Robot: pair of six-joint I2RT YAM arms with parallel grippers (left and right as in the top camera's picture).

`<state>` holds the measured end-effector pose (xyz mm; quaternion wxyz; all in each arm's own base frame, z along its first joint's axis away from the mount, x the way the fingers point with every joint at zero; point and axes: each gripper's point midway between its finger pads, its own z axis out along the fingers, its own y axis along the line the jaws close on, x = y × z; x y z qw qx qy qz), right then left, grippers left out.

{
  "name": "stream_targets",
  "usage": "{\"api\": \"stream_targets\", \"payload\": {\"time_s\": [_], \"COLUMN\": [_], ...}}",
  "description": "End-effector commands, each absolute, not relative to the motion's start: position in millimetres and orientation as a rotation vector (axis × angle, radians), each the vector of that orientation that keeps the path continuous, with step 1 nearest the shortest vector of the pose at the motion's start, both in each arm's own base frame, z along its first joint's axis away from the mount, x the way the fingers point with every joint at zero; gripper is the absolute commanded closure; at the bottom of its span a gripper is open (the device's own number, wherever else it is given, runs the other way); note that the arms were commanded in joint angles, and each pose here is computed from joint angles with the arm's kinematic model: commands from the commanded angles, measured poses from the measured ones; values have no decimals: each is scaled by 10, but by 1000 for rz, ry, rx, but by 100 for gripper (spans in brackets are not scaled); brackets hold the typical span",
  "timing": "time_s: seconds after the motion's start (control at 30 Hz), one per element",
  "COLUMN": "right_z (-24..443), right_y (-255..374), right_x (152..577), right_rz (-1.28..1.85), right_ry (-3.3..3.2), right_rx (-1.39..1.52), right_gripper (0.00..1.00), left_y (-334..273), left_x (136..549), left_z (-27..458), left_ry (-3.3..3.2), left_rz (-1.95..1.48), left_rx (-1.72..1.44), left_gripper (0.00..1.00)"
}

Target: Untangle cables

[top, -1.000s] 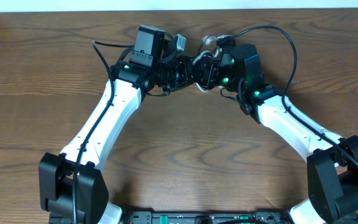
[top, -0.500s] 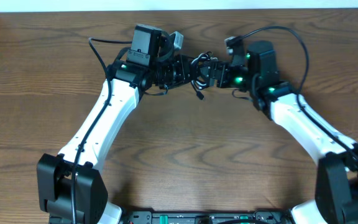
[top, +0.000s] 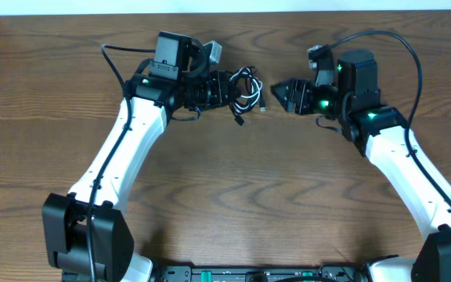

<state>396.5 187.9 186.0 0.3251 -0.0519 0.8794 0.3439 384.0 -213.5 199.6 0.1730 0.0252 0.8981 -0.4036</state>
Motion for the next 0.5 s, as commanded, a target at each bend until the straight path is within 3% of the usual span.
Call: {"api": "stream_targets", "payload": {"time_s": [0.0,0.23,0.47], "right_z": [1719,1487,1226], "right_y": [1750,1912,2023], "right_x": [3987,3856,3841], "right_rz": [733,797,893], "right_ry": [2321,2332,2368], "right_rx": [-264,-503,-542], "right_gripper": [44,44,47], "left_y": [-2148,-2134,-2179], "left_x": [3793,3694,3622], "left_z": [2220,2423,2505], "left_ry": [2478,2412,2386], "left_rz": [-1285,-1503,-1588], "left_rx": [144,181,217], "left_gripper": [93,93,93]}}
